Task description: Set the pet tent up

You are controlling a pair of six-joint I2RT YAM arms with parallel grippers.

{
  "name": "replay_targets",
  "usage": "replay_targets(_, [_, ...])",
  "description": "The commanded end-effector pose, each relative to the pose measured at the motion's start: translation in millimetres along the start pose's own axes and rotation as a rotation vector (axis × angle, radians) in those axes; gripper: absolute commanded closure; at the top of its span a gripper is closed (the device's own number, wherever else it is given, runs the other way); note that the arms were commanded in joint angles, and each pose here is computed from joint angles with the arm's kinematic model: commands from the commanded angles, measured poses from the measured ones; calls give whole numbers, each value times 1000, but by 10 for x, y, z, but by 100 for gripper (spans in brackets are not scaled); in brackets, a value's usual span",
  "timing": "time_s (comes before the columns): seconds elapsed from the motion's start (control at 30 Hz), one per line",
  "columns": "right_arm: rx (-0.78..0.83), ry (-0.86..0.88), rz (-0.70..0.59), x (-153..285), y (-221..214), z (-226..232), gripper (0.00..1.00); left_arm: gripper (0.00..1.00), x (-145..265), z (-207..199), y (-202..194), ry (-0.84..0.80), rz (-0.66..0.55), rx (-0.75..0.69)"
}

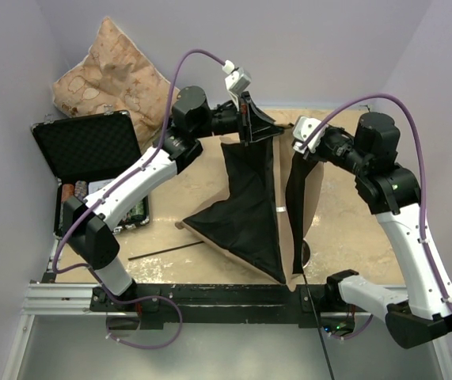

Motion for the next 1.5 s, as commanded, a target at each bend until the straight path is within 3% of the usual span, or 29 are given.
replay_targets(0.0, [37, 58, 56, -3, -102, 130, 100, 100, -12, -163, 227, -49, -75, -68])
replay_targets(0.6, [24, 71, 96, -8, -222, 219, 100, 100, 159, -301, 308, -164, -152, -58])
replay_targets(1.23, [61, 88, 96, -39, -155, 157, 100, 100, -273, -59, -155, 14, 235, -97])
replay_targets(1.47, [33, 87, 71, -64, -103, 143, 100, 97, -293, -42, -238, 17, 262, -82])
Point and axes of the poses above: each gripper's point midway between its finger pads, its own x axis back along the fingers, its own z axis along the line the jaws close on, y = z × x, the point moved 7 cm from there along x, back along the fingers, and after that the axes turned 3 degrees about -x, right-handed, at the moved point
